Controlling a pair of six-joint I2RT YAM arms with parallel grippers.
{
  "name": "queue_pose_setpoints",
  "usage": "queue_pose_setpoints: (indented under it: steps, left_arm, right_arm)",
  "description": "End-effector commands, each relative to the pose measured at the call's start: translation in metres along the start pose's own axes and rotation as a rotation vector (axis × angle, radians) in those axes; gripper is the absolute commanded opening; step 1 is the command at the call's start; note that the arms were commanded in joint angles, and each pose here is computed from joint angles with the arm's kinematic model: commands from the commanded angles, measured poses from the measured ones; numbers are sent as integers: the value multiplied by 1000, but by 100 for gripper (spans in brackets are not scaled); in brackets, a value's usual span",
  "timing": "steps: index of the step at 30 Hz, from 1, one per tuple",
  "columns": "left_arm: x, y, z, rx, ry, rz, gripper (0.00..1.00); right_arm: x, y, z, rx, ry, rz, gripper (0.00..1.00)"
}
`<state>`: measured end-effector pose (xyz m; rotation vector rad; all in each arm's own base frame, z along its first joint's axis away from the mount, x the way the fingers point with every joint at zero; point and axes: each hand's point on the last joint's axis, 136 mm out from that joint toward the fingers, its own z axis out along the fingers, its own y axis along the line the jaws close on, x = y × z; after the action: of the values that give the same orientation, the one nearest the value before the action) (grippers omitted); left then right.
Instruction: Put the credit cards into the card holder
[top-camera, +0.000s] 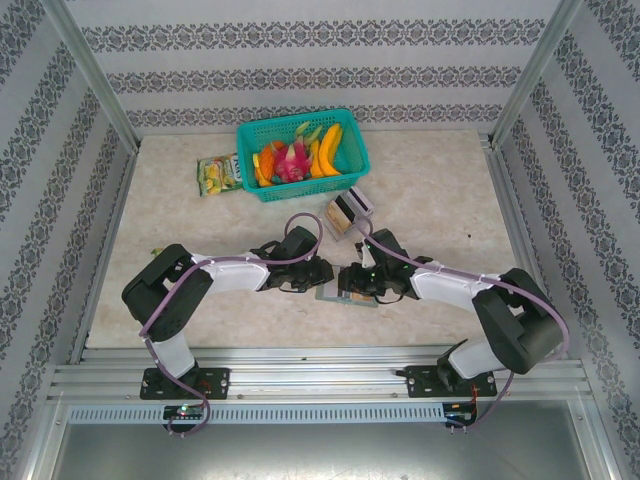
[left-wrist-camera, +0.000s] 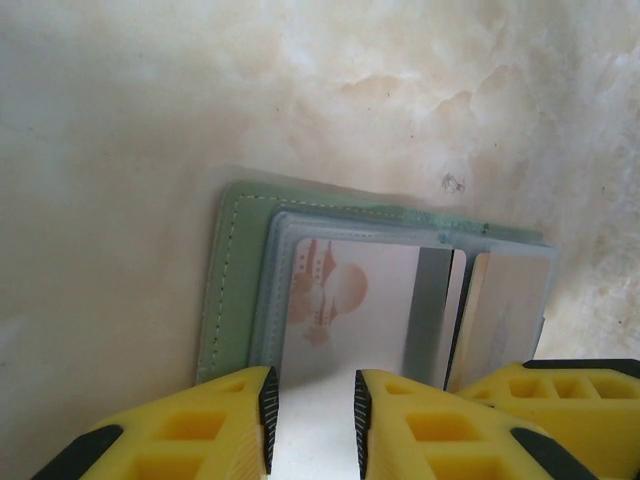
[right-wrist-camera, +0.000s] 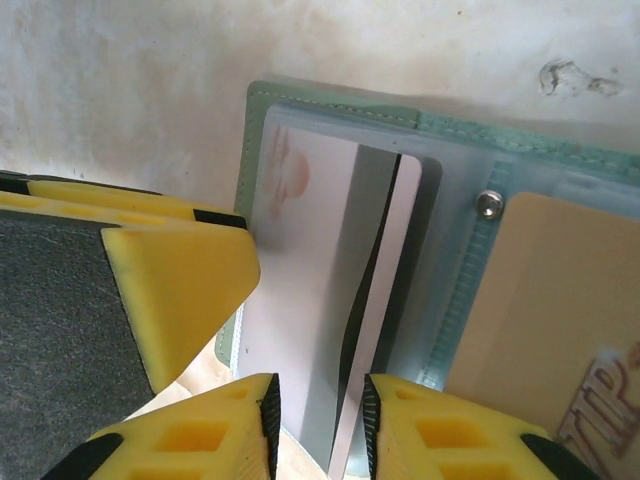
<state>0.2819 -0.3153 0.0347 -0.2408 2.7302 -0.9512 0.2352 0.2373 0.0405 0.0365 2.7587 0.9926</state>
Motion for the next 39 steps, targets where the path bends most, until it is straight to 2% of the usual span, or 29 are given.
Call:
queue_pose_setpoints:
  steps: [1,7,10,12,15,18,23,30,39]
  left_arm:
    - [5,1,0,-19,1,4,30]
    - [2,0,-5,-18,-22,8,30]
    - [-2,-2,-13,-23,-48,30,31]
    - [-5,-3,-20,-32,-68,46,32]
    - [-9,-3,-28,-52,-89,75,34]
    - [-12,-1,-34,-83,-100,106,36]
    - [-12,-1,-30,-116,-71,146,43]
    - [-14,-22,-29,-61,-49,197,43]
    - [-2,-46,-10,13,24,231,43]
  right_arm:
    - [-6,5,3,8,-9,-11,30]
    - [-8,10,0,1,-12,-20,31]
    - [-12,5,-18,64,-65,-33,31]
    - [-16,-10,-37,163,-119,-37,32]
    - [-19,-47,-72,398,-193,-13,36]
    - [-14,-76,-92,524,-210,44,37]
    - [-8,-86,-80,444,-168,126,34]
    - [-9,-86,-59,425,-107,133,32]
    - [-13,-80,-47,400,-89,119,34]
